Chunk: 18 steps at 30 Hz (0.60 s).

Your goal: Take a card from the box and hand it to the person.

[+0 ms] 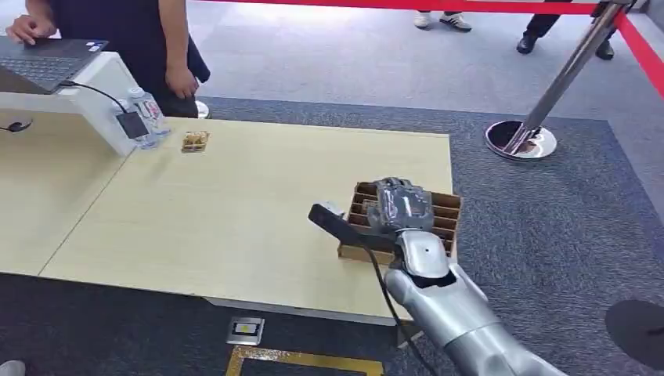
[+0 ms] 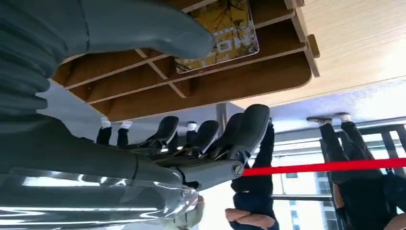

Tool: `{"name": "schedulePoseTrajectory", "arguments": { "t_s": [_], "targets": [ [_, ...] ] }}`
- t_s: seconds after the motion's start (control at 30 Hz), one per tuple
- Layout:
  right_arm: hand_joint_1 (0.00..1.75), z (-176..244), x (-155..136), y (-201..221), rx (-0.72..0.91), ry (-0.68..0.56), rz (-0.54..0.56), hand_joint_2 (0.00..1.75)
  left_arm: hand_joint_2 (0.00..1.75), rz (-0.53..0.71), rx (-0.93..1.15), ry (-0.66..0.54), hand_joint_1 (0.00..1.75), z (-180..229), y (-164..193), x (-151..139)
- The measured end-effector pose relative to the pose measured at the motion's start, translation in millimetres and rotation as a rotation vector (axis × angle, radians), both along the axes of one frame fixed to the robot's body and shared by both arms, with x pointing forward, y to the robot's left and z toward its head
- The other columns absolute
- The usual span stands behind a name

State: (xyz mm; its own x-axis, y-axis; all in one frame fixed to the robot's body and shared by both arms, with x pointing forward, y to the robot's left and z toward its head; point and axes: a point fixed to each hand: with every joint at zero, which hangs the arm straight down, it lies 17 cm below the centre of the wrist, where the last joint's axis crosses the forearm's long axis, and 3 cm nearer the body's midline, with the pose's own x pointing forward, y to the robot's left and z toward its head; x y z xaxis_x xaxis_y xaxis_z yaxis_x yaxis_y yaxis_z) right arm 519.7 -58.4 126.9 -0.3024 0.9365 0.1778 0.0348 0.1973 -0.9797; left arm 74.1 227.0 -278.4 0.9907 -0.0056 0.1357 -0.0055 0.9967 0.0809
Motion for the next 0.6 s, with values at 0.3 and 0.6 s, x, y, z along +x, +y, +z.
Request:
{"name": "schedulePoseTrajectory", "arguments": {
  "t_s": [0.3, 0.6],
  "targets": [
    [0.8, -7.5, 1.7, -1.4, -0.01, 0.025, -0.004, 1.75, 0.0, 0.0, 0.0, 0.0, 0.0, 0.0, 0.2, 0.0],
    [0.75, -18.5, 0.9, -4.6, -0.02, 0.049, -0.012, 1.75, 0.0, -0.004, -0.004, 0.0, 0.0, 0.0, -0.5, -0.1]
  ]
}}
